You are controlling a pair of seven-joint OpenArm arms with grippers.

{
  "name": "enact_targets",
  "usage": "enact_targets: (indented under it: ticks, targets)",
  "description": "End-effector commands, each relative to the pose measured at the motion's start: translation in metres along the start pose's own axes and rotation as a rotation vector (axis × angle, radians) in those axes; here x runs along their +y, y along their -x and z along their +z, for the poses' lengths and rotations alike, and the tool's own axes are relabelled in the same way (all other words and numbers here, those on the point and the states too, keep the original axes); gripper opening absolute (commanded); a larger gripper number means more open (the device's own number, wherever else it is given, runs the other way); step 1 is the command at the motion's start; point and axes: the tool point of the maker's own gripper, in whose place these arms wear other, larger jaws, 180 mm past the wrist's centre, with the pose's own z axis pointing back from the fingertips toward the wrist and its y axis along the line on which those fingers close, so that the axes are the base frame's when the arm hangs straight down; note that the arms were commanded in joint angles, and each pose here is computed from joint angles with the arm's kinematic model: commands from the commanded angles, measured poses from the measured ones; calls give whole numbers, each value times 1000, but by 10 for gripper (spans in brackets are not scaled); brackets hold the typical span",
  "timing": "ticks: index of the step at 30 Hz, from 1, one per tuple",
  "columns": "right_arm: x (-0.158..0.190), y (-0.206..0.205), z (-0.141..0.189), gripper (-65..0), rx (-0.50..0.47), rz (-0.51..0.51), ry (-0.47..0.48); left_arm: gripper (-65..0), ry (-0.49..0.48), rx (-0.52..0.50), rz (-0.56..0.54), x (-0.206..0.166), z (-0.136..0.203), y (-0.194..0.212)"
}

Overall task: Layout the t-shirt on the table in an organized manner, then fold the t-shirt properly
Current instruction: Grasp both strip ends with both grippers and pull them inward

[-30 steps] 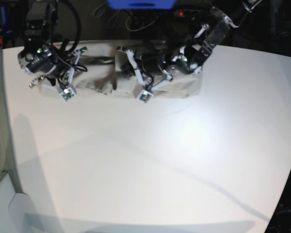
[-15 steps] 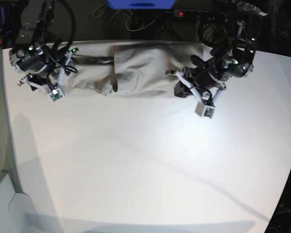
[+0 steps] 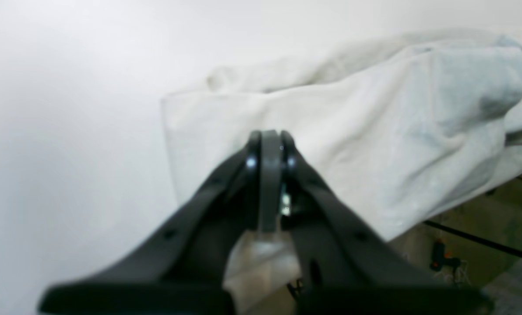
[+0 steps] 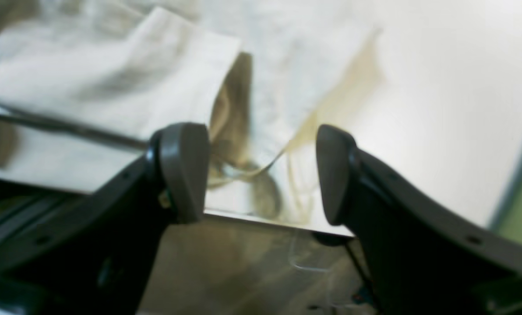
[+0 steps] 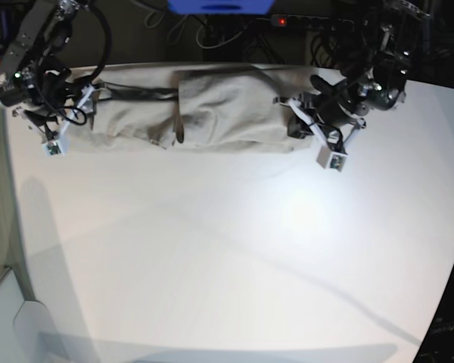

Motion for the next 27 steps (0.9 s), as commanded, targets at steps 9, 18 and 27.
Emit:
enact_targets:
  ticks: [9, 18, 27]
  targets:
    - [7, -19, -17, -254, -50, -43, -99, -648, 8, -31, -14, -2, 4, -10]
    - [-24, -19, -10, -254, -66, -95, -33, -648, -8, -14, -8, 5, 9, -2]
    - [-21, 1, -25, -254, -14, -155, -76, -648, -14, -27, -4, 8, 10, -6]
